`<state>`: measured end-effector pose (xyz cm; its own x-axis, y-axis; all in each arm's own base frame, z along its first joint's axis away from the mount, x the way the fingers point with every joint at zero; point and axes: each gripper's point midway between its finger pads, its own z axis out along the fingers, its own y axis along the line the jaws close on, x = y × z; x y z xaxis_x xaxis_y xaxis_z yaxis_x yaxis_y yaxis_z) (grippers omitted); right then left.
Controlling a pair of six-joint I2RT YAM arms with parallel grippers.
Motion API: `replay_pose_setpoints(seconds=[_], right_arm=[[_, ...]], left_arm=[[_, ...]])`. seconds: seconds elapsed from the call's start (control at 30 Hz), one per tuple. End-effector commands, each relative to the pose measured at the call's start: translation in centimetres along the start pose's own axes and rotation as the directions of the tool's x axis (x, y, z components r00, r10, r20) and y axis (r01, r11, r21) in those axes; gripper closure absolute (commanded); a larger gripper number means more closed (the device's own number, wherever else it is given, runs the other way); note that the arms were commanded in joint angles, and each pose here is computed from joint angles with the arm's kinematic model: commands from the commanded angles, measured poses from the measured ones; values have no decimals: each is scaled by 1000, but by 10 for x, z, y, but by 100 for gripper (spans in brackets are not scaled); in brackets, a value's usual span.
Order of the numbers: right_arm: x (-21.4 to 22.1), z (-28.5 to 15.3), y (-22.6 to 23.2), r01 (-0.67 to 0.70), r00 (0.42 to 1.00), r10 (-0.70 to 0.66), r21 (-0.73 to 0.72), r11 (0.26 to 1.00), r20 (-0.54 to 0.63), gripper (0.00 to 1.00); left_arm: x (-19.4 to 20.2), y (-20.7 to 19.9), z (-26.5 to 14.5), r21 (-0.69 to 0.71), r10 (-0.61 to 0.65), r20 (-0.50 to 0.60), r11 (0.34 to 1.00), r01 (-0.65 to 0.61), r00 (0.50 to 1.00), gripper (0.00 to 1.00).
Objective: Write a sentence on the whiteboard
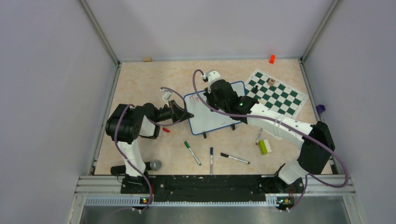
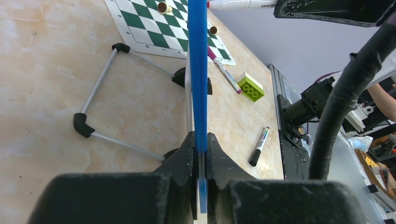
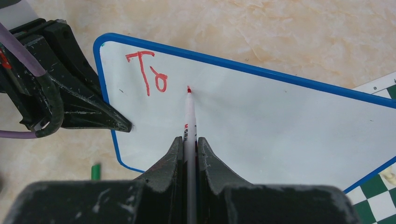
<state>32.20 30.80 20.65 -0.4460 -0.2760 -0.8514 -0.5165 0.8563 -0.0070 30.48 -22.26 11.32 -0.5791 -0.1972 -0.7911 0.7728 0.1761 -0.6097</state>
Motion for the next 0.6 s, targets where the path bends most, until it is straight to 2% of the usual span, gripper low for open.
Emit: replay_pose_setpoints(seconds=[0.0, 0.57], right_arm=[[-19, 4, -5, -27, 999, 26, 21, 999, 37, 100], [-20, 7, 1, -25, 999, 25, -13, 1000, 32, 100]], left_arm=[[1, -15, 1, 87, 143, -21, 986, -140, 990, 100], [1, -15, 1, 87, 144, -21, 986, -142, 989, 100]])
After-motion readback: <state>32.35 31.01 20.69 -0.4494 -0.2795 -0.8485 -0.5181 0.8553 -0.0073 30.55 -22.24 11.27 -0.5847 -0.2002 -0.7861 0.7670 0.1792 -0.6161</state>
